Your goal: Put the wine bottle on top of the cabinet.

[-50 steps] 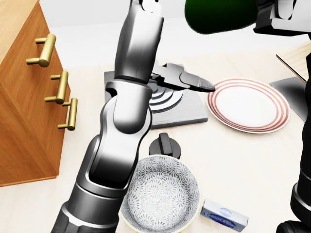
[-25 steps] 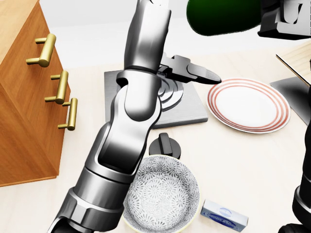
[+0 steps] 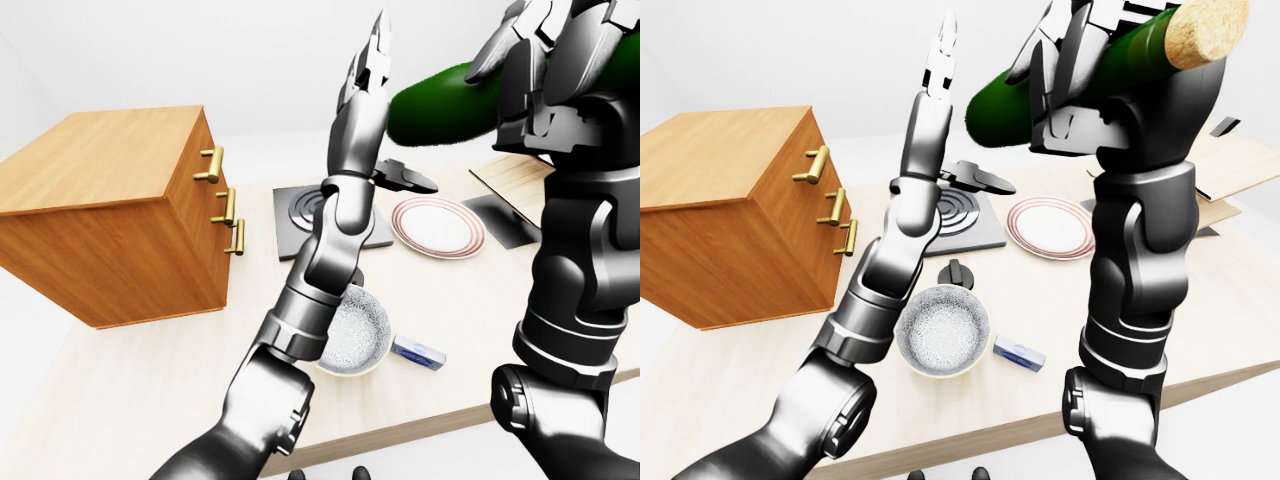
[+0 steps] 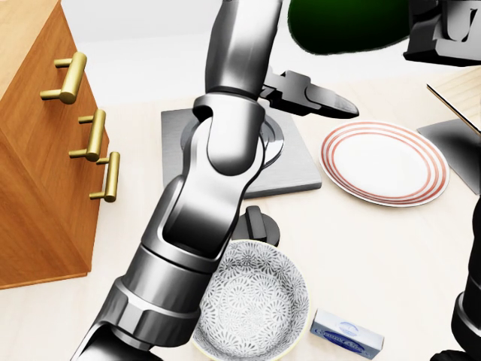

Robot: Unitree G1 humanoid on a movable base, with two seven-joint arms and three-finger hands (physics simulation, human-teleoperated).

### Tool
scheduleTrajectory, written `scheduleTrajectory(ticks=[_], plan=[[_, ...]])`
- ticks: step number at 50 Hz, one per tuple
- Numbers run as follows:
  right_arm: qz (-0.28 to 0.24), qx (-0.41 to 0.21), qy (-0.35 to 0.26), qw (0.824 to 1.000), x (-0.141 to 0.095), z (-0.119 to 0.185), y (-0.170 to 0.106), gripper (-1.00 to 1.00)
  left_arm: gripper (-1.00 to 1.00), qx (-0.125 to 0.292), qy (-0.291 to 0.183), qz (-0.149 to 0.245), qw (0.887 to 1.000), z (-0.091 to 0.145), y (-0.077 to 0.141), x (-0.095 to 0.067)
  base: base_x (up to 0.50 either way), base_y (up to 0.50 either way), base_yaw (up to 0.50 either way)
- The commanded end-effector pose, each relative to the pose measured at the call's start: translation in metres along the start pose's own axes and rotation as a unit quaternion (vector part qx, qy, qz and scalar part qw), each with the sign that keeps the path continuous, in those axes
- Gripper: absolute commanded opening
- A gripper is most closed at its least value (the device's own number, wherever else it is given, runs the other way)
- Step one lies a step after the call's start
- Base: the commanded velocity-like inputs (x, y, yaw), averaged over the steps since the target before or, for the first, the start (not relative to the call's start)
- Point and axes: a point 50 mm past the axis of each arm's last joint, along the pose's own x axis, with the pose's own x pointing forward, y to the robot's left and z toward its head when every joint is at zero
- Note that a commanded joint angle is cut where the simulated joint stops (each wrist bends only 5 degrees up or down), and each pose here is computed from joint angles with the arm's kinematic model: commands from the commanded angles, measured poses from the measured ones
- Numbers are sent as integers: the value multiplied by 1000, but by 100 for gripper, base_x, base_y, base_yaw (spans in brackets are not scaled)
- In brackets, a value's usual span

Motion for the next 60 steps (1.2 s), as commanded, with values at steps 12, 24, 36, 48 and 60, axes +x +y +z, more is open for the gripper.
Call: scheduleTrajectory(ticks=[12,24,36,48,60], plan=[[-49,113,-55,991,-1,19,-2,-100,100,11,10,-3,1000,4,-12,14,0,0,0],[-50,119,-39,991,-5,12,-1,-100,100,25,-102,17,994,64,11,34,0,0,0],[-55,125,-30,990,-7,8,1,-100,-100,-2,-139,8,990,80,14,20,0,0,0],[-59,127,-27,990,-11,7,1,-100,-100,-6,-127,-17,992,71,-4,1,0,0,0],[-84,133,-33,987,-24,13,-5,100,-100,-8,-105,-39,994,60,-16,-17,0,0,0]])
